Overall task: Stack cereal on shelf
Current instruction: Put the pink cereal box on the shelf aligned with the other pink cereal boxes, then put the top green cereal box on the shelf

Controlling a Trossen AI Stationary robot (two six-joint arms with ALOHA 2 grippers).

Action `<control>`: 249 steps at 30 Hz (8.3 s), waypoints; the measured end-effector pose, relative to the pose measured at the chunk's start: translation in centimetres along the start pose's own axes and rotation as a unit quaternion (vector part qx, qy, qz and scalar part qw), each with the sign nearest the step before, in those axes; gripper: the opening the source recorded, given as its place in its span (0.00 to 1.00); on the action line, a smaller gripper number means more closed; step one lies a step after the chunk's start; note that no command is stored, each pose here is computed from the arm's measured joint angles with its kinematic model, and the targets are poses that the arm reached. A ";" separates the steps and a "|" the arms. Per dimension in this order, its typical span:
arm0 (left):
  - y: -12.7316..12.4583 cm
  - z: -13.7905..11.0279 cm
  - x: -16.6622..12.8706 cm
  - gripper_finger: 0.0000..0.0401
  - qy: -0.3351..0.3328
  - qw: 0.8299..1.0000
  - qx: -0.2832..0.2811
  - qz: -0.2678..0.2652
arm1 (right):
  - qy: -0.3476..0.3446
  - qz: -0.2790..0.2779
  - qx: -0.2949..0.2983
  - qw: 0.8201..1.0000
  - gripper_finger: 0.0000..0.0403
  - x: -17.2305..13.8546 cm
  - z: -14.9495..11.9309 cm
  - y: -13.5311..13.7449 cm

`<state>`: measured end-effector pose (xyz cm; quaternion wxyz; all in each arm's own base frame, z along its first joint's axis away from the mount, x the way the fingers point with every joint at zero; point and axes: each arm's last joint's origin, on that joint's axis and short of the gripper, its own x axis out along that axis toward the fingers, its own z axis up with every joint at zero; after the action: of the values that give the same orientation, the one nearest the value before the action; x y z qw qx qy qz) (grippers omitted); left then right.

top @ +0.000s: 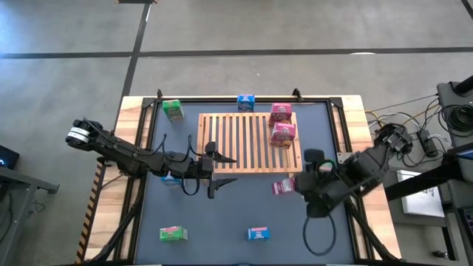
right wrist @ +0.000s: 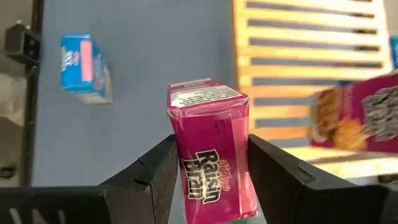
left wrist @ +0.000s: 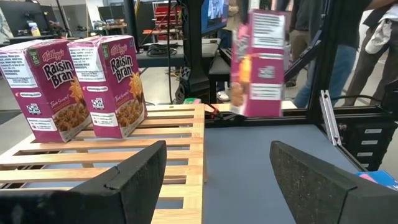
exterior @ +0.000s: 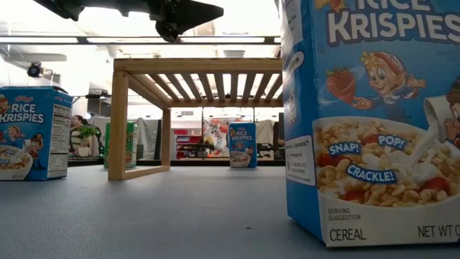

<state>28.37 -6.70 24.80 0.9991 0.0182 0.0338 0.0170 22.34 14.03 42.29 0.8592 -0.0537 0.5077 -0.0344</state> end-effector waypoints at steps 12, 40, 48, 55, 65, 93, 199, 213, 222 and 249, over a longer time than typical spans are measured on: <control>0.0 0.0 0.0 0.67 0.000 1.000 0.000 0.000 | -0.015 -0.035 -0.019 0.999 0.42 -0.1 2.2 -4.8; 0.0 -0.1 0.0 0.67 0.004 1.000 0.000 0.000 | 0.005 -0.052 -0.015 0.999 0.42 0.7 1.8 -6.8; 0.0 -0.1 0.0 0.67 0.004 1.000 -0.001 0.000 | 0.020 -0.056 -0.004 0.998 0.42 0.9 0.1 -7.2; 0.0 -0.1 0.0 0.67 0.004 1.000 -0.001 0.000 | 0.030 -0.059 -0.006 0.998 0.42 1.3 -0.3 -7.2; 0.0 -0.1 0.0 0.67 0.004 1.000 -0.001 0.000 | 0.030 -0.061 -0.017 0.998 0.42 1.9 0.1 -6.9; 0.0 -0.1 0.0 0.67 0.003 1.000 -0.003 0.000 | 0.028 -0.074 -0.017 0.997 0.52 2.6 0.7 -7.1; 0.0 -0.1 0.0 0.67 0.006 1.000 -0.002 0.000 | 0.007 -0.067 -0.016 0.998 0.48 1.8 1.3 -8.5; 0.0 -0.2 0.0 0.67 0.012 1.000 -0.001 -0.001 | -0.108 -0.034 -0.027 0.993 0.48 -3.1 1.9 -8.2; 0.0 -0.2 0.0 0.67 0.012 1.000 -0.001 0.000 | -0.225 0.014 -0.056 0.973 0.48 -4.8 0.9 -5.9; -0.1 0.7 -0.2 0.67 0.005 0.999 -0.051 0.013 | -0.430 0.059 -0.154 0.888 0.48 7.6 -11.2 8.3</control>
<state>28.21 -6.87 25.50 0.9982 -0.0329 0.0380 0.0315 16.25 20.72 29.27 0.9748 -0.1643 0.0897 0.1215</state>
